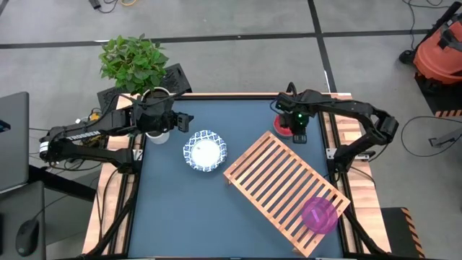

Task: Place and stack bowls onto a shelf
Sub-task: Stack the small red bowl on top of the small purple bowl on the shelf

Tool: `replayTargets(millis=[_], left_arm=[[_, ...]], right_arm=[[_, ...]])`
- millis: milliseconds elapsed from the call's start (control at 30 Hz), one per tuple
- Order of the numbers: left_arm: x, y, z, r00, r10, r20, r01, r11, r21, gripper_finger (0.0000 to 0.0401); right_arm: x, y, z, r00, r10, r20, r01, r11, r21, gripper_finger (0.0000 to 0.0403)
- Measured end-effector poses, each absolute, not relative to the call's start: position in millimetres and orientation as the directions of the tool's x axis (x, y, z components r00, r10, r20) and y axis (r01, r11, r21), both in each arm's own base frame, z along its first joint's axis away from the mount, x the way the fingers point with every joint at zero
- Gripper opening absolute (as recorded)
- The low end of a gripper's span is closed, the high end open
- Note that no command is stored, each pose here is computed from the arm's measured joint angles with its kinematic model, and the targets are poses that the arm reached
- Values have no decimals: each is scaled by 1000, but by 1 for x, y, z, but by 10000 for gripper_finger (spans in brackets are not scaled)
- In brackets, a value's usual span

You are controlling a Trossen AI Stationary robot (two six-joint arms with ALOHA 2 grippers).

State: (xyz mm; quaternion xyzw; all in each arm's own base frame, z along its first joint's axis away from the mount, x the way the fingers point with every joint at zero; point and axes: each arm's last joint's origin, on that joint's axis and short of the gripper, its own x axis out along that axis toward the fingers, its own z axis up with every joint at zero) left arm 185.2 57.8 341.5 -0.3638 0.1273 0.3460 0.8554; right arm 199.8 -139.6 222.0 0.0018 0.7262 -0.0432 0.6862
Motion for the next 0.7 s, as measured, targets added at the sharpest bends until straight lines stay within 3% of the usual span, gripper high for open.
replayTargets(millis=[300, 700], left_arm=[[185, 58, 341, 726, 500, -473, -687, 500, -527, 153], [183, 58, 339, 695, 530, -486, -718, 484, -500, 153]], right_arm=[[198, -141, 222, -65, -44, -997, -3, 999, -44, 179], [203, -144, 222, -17, -82, -997, -55, 995, -81, 181]])
